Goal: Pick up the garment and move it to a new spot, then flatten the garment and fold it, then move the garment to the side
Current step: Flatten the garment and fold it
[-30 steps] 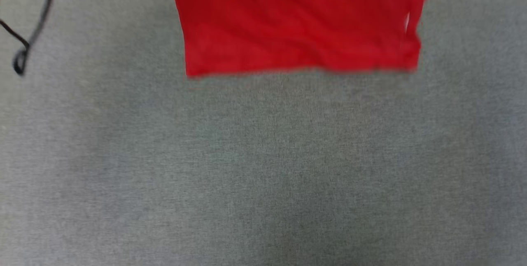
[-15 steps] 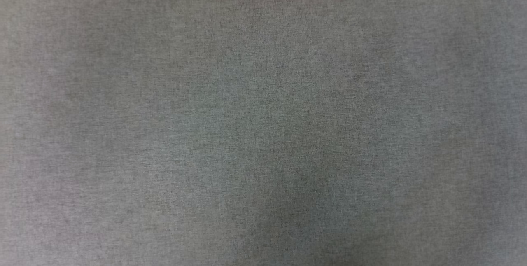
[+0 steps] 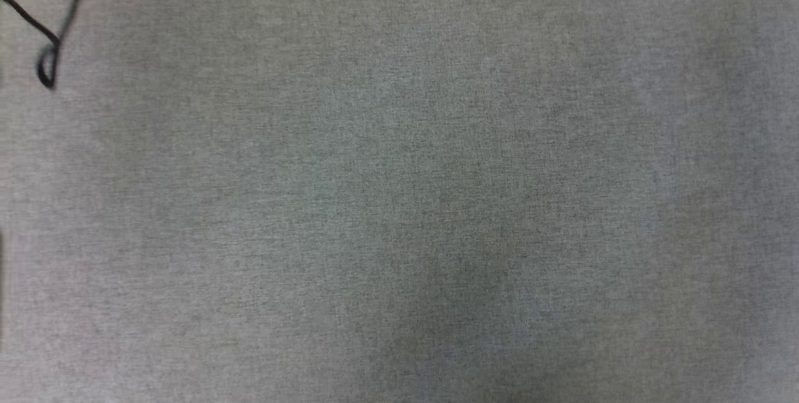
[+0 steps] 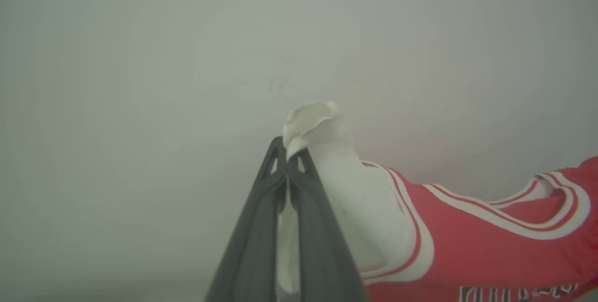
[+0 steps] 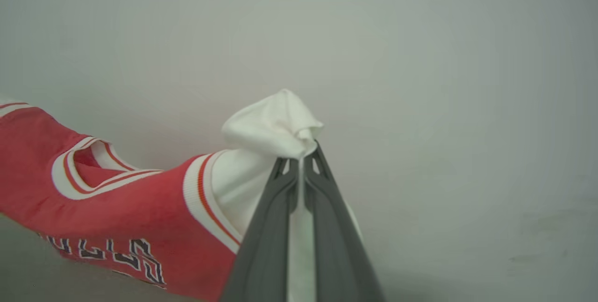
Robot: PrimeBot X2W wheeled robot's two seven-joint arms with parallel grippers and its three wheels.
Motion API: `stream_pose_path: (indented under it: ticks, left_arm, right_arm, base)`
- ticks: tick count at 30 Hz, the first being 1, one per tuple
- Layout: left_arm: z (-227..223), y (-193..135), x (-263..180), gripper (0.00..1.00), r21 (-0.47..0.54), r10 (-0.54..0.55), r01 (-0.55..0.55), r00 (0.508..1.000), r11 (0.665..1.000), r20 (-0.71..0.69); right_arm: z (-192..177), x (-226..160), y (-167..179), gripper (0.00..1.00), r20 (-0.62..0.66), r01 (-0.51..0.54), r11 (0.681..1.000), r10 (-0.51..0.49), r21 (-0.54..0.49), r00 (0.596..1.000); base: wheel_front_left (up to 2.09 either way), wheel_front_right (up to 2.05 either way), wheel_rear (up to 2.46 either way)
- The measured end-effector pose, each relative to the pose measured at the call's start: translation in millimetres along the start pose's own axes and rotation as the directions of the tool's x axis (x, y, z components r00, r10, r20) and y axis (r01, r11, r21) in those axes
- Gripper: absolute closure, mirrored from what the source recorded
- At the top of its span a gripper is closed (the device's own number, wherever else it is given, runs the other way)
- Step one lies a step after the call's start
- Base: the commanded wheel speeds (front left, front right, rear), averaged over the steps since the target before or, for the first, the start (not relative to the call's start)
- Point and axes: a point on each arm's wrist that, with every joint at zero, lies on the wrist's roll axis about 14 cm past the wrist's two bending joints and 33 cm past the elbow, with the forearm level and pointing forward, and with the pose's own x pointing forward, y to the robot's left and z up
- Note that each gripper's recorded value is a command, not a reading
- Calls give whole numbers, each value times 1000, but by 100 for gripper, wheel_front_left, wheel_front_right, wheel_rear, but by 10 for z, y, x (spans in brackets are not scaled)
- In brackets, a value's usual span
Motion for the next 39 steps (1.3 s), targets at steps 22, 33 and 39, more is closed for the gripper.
stream_pose_path:
  ticks: [22,33,39]
  left_arm:
    - [-778,70,-2369,100,-152,97,-138,963,979,-252]
    - [-827,-41,-3819,100,-198,216,-310,896,930,-388]
    - [-982,-119,-4389,100,-198,253,-391,831,899,-495]
  right_arm:
    - [-1190,-2213,379,100,-268,-66,985,108,162,957]
    - [-1521,-3597,696,100,-387,24,956,95,292,917]
    - [-1734,-4200,770,100,-500,124,938,58,324,864]
  base:
    - [0,0,0]
    - [0,0,0]
    - [0,0,0]
